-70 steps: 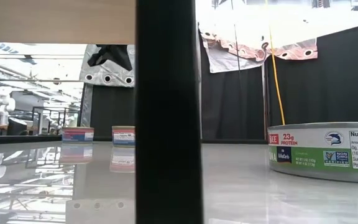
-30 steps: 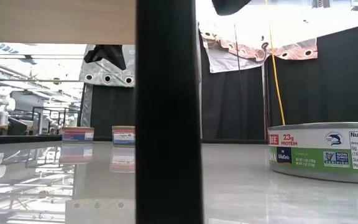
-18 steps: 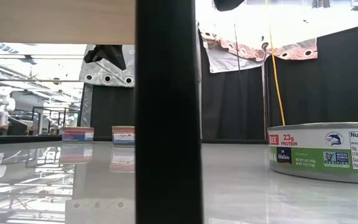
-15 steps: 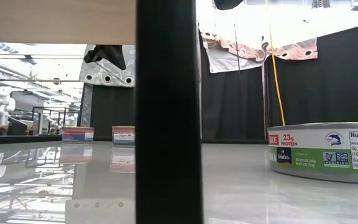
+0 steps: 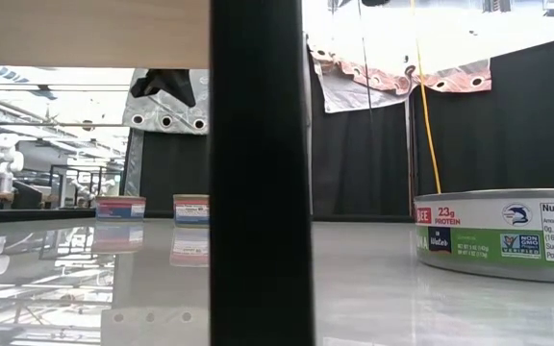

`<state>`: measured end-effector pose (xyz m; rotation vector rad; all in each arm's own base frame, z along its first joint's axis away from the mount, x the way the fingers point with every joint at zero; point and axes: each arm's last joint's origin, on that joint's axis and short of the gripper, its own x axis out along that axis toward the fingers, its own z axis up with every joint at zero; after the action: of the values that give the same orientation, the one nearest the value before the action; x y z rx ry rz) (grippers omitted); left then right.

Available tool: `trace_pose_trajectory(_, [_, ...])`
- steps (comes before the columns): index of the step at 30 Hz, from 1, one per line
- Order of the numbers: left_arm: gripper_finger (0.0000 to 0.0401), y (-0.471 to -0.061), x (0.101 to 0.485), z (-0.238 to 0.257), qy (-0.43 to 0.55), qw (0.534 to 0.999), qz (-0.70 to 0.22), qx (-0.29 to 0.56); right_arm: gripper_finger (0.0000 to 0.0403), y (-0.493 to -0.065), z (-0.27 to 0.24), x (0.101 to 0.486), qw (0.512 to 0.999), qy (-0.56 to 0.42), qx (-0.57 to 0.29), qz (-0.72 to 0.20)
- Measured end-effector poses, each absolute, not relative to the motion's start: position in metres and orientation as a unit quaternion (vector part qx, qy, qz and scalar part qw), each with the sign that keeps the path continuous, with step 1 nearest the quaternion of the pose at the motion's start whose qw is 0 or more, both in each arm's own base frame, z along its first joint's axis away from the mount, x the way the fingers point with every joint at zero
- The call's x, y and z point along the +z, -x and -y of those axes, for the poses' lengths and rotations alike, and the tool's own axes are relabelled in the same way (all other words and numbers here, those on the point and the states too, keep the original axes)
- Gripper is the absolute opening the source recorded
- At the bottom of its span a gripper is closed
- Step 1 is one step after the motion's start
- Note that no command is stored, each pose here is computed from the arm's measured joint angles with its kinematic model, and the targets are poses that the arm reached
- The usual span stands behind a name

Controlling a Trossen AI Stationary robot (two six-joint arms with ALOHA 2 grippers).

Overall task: Stack canned seafood by type on shelf
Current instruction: Stack the blue pink tuna can on top of the other blue pink tuna can on the shelf, then put the green blue tuna can on the shelf

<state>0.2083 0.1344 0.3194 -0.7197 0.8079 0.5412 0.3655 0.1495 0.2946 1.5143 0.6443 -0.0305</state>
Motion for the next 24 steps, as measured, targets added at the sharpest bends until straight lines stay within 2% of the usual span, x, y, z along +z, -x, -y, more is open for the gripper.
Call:
trace_pose_trajectory(6, [0.0011,-0.217,0.32,-0.12,0.349,0.832,-0.389,0.188,0.0352,-0.369,-0.148,0.314,0.692,-0.667,0.001,-0.277])
trace_pose_trajectory(18, [0.0011,-0.224,0.32,-0.106,0.336,0.837,-0.4,0.166,0.0351,-0.368,-0.145,0.317,0.701,-0.653,-0.012,-0.286])
trace_pose_trajectory(24, [0.0011,-0.216,0.329,-0.102,0.332,0.847,-0.384,0.161,0.032,-0.351,-0.124,0.35,0.727,-0.639,0.009,-0.252])
